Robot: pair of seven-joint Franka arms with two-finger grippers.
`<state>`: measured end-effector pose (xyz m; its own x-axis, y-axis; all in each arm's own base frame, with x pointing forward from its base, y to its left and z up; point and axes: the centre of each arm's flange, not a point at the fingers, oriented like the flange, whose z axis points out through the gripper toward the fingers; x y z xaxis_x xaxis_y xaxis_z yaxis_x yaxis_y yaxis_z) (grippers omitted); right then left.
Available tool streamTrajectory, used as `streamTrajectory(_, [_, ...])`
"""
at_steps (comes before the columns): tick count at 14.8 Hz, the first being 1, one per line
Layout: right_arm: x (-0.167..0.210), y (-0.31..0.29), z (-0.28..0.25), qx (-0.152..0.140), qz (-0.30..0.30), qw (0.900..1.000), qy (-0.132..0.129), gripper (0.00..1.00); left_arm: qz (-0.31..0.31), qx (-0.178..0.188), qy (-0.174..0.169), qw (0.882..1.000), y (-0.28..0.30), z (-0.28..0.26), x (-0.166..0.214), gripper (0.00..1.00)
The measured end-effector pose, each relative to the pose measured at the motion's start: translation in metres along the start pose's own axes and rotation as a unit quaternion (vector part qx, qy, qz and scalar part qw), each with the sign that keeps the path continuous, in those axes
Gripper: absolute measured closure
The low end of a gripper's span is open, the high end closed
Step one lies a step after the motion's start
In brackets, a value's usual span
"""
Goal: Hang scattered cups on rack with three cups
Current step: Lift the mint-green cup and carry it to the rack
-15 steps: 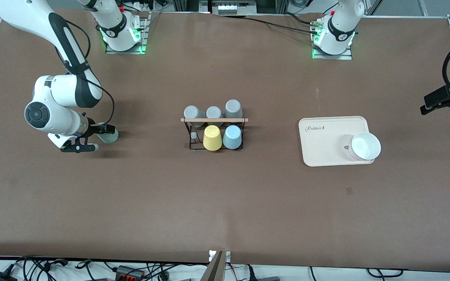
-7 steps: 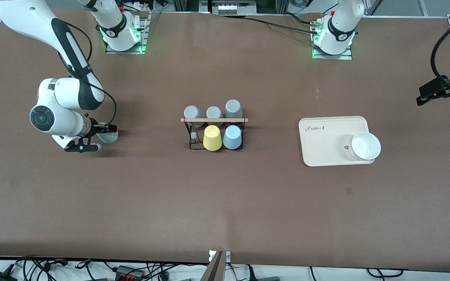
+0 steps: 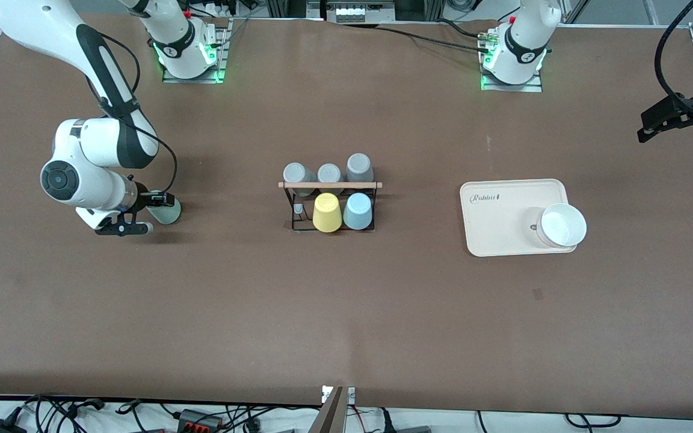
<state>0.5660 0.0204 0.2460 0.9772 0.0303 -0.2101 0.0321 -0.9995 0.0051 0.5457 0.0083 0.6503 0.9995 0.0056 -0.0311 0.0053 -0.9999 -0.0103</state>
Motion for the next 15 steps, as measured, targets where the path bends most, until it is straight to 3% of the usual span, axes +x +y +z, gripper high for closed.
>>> streamTrajectory(3, [0.015, -0.028, -0.073, -0.002, -0.021, 1.0, 0.006, 0.33, -0.006, -0.006, 0.008, 1.0, -0.006, 0.001, 0.0, 0.0])
streamTrajectory(7, [0.026, -0.109, -0.162, 0.032, -0.026, 0.998, 0.043, 0.33, -0.011, -0.013, 0.015, 1.0, -0.02, 0.004, 0.002, 0.0])
streamTrajectory(15, [0.004, -0.289, -0.177, 0.041, 0.072, 0.995, 0.063, 0.33, -0.002, -0.014, 0.014, 1.0, -0.012, 0.005, 0.003, 0.0])
